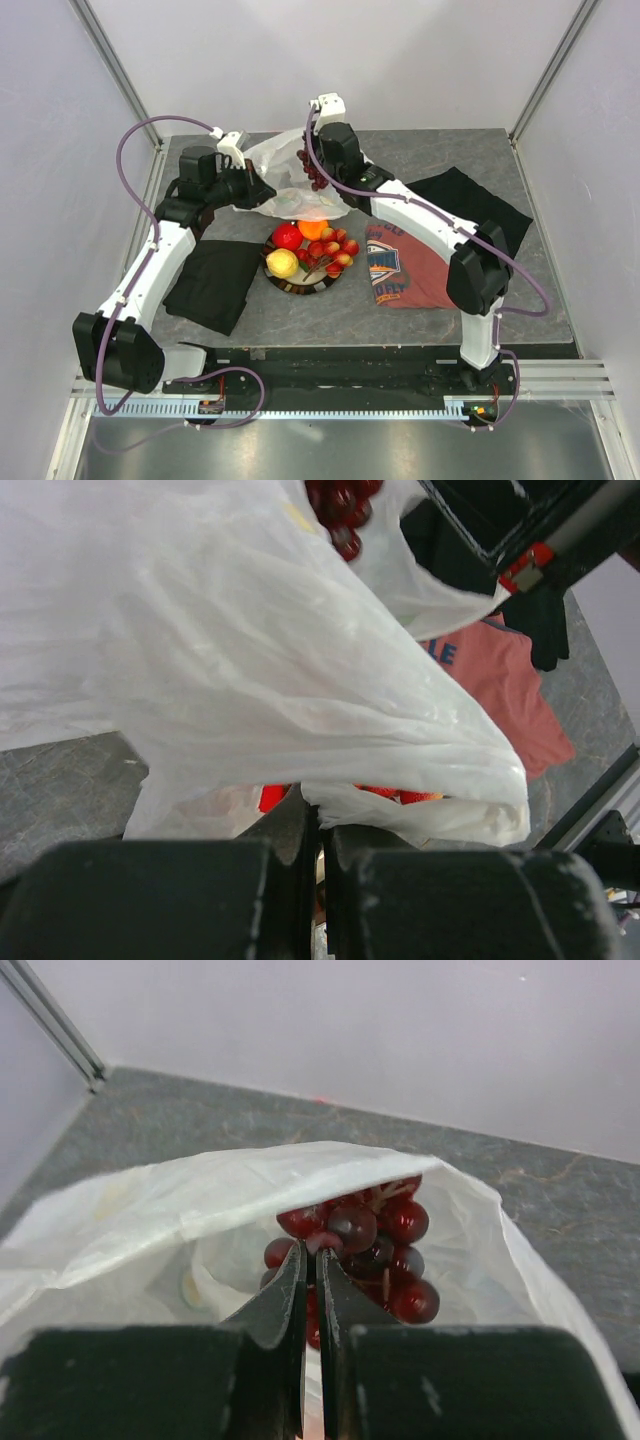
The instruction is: Place the fruits into the plastic bag
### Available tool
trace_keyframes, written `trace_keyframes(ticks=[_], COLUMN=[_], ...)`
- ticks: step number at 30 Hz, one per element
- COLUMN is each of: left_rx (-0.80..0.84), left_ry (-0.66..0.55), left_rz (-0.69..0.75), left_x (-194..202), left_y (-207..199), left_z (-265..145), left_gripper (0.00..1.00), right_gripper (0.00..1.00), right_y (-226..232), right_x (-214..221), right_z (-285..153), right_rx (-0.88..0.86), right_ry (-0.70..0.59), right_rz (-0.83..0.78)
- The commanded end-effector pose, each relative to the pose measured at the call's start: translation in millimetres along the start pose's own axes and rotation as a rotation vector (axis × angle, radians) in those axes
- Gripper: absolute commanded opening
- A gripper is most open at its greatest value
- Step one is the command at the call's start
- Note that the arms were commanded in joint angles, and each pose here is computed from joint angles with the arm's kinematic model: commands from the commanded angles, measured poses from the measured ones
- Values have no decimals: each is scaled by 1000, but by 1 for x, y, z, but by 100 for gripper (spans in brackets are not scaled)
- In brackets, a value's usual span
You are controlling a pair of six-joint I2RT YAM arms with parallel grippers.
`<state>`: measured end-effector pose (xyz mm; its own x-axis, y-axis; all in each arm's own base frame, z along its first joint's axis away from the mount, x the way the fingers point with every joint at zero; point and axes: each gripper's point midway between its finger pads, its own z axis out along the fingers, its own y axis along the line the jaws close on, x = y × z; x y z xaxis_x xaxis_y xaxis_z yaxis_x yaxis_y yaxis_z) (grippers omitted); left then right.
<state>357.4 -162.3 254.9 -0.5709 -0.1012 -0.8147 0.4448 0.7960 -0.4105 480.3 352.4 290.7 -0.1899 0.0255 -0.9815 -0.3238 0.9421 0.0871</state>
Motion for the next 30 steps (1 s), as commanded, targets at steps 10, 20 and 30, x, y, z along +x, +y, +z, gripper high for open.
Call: trace_keyframes(ticks=[10, 20, 30], left_rx=[113, 125, 120], left_ry=[-21, -49, -107], left_rz=[5, 21, 38], left_x=[-14, -20, -29], left_y=[-18, -23, -23], left_z=[3, -3, -13], left_gripper=[2, 2, 2], right_gripper=[0, 0, 12], right_y=[66, 85, 74], right_x=[-24, 84, 122], right_z=[21, 28, 50], right_rx=[-252, -259, -162], right_ry=[-154, 136, 244], right_rz=[468, 396, 266])
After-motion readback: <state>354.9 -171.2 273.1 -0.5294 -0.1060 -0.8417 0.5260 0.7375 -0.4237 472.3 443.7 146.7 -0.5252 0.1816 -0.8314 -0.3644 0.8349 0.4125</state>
